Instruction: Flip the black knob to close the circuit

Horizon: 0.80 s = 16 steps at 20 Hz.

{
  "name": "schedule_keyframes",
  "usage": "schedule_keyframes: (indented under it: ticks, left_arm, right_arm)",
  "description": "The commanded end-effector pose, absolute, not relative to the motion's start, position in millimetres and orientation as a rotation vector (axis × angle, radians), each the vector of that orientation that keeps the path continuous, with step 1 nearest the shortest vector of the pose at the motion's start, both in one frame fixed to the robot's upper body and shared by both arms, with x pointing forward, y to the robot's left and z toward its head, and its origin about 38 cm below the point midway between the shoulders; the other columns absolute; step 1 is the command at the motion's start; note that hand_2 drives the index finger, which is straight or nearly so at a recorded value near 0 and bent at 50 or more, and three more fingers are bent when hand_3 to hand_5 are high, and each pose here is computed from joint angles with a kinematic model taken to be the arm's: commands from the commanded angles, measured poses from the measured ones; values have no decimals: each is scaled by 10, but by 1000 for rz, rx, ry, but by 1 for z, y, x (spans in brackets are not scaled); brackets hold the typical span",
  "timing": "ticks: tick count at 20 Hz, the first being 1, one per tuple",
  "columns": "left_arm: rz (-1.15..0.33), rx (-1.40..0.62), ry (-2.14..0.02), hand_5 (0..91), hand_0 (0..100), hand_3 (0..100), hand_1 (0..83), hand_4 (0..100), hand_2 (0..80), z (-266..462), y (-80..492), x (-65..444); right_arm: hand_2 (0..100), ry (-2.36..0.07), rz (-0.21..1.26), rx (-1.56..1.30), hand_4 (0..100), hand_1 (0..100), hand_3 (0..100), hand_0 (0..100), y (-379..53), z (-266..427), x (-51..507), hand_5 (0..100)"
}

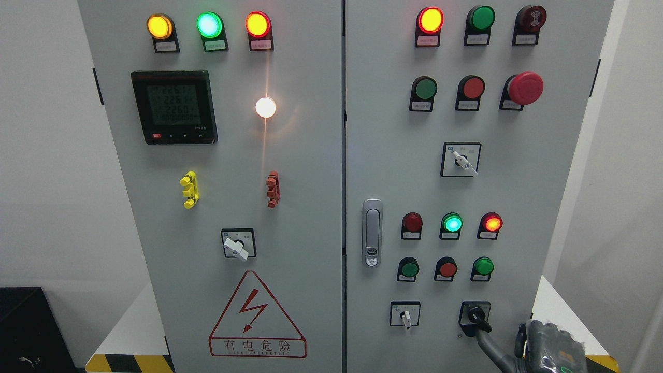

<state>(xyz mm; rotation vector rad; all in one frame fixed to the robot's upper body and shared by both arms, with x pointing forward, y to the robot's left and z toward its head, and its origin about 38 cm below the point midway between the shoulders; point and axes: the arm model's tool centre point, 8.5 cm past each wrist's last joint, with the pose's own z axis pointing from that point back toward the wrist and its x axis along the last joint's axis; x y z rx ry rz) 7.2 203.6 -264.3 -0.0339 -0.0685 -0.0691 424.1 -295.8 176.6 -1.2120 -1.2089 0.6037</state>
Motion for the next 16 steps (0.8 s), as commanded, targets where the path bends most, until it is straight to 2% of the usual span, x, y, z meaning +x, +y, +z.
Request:
schedule_keyframes:
  ticks: [1, 16]
  left_arm:
    - [-67, -38, -71, 0, 120, 0, 556, 0, 0, -265, 202, 1]
    - [-67, -36, -70, 0, 120, 0, 556, 0, 0, -265, 203, 1]
  right_arm:
    - [867, -1219, 594, -1217, 911, 61, 1000, 0, -296, 181, 426, 948]
    - [863, -1230, 605, -1203, 908, 63, 1000, 0, -289, 178, 424, 945]
